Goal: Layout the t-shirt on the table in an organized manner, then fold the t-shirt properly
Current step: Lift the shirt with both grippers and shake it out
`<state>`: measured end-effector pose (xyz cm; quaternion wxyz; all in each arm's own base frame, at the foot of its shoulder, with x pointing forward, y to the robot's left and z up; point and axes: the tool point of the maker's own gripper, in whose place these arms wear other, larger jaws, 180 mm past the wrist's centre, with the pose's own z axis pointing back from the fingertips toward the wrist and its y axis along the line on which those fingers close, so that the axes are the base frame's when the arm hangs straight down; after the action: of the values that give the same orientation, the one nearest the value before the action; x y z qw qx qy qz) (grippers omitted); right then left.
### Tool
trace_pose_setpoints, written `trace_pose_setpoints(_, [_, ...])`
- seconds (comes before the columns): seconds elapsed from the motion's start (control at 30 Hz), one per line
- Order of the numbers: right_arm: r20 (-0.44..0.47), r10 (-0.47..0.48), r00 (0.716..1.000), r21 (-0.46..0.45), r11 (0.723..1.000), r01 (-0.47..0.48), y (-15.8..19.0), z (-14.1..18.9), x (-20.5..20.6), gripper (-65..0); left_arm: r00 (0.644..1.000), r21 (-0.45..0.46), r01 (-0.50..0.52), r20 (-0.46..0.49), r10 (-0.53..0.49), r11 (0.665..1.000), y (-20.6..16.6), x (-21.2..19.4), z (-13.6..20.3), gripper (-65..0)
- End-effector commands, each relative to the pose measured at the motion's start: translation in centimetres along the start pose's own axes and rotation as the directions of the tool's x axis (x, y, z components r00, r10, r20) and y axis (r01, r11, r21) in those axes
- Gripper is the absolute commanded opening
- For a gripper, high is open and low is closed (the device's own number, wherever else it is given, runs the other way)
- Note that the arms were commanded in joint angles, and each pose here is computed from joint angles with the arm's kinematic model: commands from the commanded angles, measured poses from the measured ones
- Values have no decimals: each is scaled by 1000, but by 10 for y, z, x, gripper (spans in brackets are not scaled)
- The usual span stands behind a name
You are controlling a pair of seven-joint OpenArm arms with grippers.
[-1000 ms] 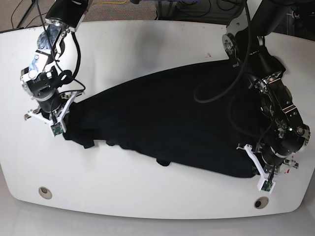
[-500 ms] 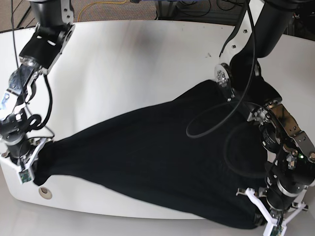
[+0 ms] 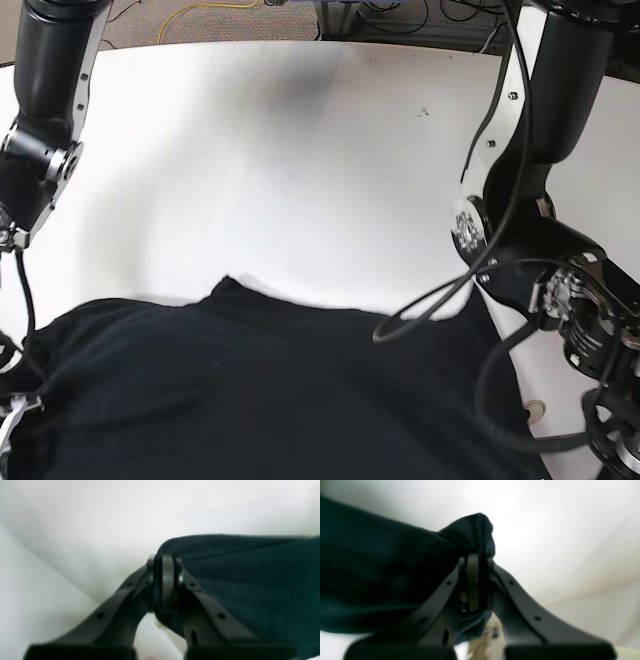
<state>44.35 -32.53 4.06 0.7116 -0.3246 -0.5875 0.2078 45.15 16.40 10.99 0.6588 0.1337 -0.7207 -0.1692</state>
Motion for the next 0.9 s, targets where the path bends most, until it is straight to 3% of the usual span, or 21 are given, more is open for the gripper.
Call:
trace_pose_setpoints(0.0, [50, -2, 999, -136, 991, 9, -57, 22, 25, -647, 989, 61, 15, 148, -24, 998, 26, 58, 16, -644])
trace_pose_setpoints(0.17, [72, -18, 997, -203, 979, 32, -88, 38, 40, -645, 976, 113, 22, 213, -46, 993, 51, 93, 29, -644])
trace_pose_setpoints(0.4, [65, -15, 998, -223, 974, 29, -93, 44, 42, -644, 978, 101, 20, 203, -40, 995, 50, 92, 25, -644])
trace_pose_setpoints(0.7, [-39, 55, 998, -139, 989, -60, -28, 41, -5, -647, 998, 41, 22, 58, -24, 999, 22, 19, 6, -644])
trace_pose_setpoints(0.87, [-97, 24, 995, -72, 997, -31, 15, 46, -47, -647, 999, 7, 20, -34, -20, 1000, 2, -28, 2, -644])
